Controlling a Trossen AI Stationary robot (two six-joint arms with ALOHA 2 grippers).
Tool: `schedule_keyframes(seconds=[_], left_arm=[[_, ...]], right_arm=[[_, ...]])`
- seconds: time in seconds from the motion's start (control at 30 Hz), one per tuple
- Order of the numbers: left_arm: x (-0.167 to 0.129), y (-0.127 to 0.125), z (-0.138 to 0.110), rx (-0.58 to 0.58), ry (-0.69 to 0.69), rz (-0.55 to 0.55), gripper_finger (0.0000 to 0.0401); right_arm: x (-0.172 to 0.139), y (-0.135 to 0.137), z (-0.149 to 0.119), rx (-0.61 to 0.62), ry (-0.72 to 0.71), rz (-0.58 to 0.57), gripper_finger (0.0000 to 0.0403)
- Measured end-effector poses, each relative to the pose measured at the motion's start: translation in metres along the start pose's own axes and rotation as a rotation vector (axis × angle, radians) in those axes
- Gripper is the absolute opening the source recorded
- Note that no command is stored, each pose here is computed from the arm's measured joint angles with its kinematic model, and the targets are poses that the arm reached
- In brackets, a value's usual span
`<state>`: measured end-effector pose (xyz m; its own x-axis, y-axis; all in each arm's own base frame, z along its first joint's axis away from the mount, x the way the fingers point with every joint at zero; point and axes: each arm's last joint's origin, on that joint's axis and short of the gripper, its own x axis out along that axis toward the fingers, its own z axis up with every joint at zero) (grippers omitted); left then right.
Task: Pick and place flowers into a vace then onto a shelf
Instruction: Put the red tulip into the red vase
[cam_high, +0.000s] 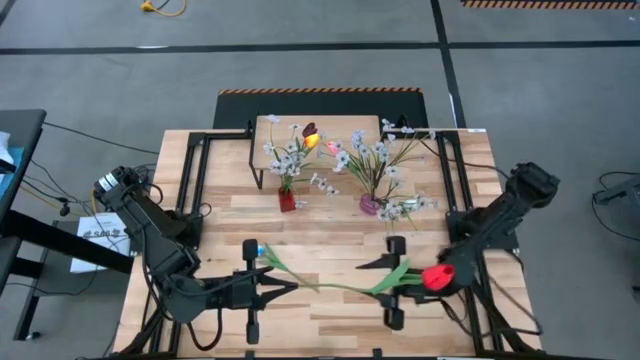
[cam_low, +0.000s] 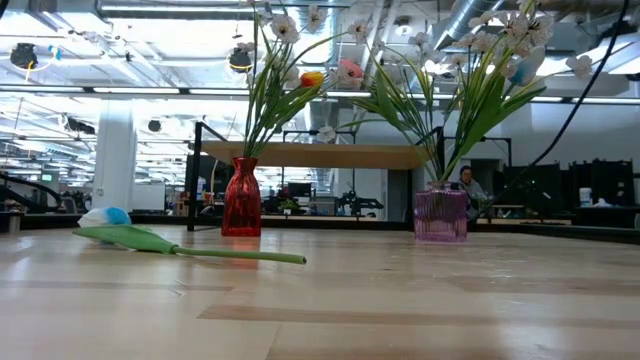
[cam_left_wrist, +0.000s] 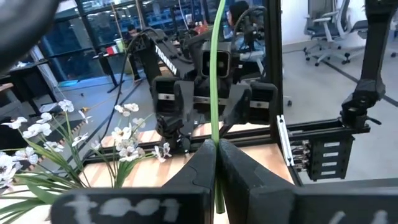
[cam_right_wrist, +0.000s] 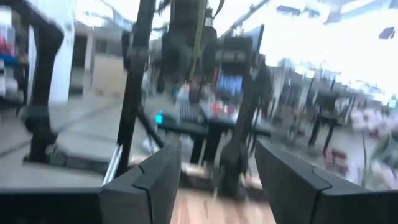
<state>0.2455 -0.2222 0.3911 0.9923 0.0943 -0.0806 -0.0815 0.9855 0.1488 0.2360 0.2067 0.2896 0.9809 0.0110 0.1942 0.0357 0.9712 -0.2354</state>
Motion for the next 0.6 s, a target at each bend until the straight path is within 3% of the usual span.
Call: schedule_keyframes(seconds=[0.23, 0.6], left_arm=[[0.003, -0.003, -0.001, -0.027, -0.021, -0.027, 0.0], [0.003, -0.005, -0.003, -0.027, -0.016, -0.047, 0.0]], right_arm=[[0.034, -0.001, 0.004, -0.066, -0.173, 0.007, 0.0187], [0.058, 0.006, 0.042, -0.114, -0.34, 0.108, 0.0184]])
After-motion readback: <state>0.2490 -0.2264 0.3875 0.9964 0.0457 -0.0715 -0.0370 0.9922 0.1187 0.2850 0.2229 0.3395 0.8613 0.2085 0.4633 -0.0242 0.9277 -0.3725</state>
